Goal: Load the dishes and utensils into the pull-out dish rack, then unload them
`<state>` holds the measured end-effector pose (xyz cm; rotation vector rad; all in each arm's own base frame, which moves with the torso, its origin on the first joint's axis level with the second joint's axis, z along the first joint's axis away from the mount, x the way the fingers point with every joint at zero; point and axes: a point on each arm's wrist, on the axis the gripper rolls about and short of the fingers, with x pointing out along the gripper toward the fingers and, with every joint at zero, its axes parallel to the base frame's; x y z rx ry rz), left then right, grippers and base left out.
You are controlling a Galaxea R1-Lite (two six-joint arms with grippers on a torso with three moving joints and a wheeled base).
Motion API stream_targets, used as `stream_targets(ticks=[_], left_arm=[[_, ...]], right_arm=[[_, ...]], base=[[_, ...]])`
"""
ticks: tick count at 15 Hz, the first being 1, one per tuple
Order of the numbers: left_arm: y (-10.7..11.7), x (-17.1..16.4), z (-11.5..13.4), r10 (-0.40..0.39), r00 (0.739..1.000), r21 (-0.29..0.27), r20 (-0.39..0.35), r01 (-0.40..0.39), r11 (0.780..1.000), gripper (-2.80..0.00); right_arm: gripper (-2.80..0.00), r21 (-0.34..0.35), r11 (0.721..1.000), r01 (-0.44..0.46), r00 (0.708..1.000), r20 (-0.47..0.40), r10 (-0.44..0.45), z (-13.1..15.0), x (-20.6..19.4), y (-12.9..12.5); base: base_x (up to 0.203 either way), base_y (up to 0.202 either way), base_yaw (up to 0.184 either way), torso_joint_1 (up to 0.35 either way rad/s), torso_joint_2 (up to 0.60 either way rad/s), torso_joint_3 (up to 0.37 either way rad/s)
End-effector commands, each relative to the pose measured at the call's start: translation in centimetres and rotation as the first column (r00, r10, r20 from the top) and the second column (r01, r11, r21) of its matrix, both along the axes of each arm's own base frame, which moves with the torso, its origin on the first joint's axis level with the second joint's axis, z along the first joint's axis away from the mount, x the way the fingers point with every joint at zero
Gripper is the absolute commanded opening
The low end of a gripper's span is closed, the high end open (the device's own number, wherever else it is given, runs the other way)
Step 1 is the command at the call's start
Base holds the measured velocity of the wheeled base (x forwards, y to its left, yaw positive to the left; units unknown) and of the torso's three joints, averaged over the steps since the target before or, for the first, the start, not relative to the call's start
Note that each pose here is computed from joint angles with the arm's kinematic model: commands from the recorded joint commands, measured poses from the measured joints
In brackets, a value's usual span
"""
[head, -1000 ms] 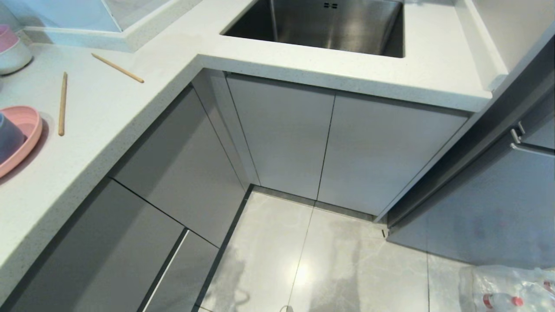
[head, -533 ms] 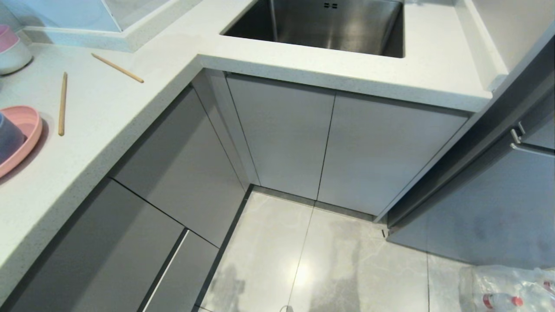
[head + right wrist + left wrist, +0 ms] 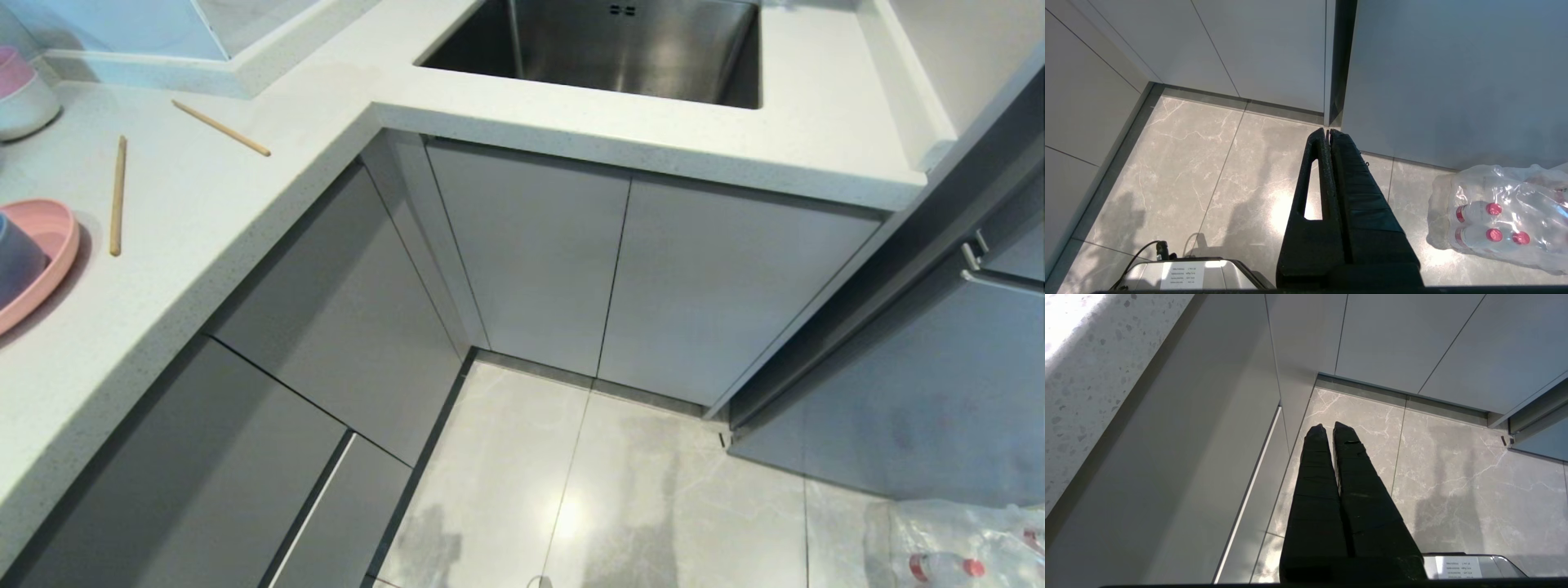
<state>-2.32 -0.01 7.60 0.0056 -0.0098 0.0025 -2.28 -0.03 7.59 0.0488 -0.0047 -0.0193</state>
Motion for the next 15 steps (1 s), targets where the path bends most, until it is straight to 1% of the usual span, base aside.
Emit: stream_targets(ticks=[1,4,6,15], left_arm=[[0.0,0.03,-0.01,0.001,1.0,0.001,-0.004,-0.001,1.0,-2.8],[0.0,0.03,-0.01,-0.001,1.0,0.001,-0.004,0.001,1.0,-2.8],[0.0,0.03,-0.01,-0.001,1.0,0.001,-0.004,0.001,1.0,-2.8],[0.0,0.03,-0.01,-0.001,1.0,0.001,-0.004,0.001,1.0,-2.8]], right_arm=[[-2.8,0.0,1.0,0.001,1.0,-0.001,-0.001,0.01,0.01,0.0],[-2.8,0.0,1.0,-0.001,1.0,-0.001,0.001,0.01,0.01,0.0],[-2.8,0.0,1.0,-0.001,1.0,0.0,0.001,0.0,0.0,0.0],[-2.8,0.0,1.0,0.001,1.0,0.0,-0.001,0.0,0.0,0.0]], base=[[0.0,0.0,0.0,0.0,0.0,0.0],[0.0,0.0,0.0,0.0,0.0,0.0],[0.0,0.0,0.0,0.003,0.0,0.109],[0.0,0.0,0.0,0.004,0.0,0.196]])
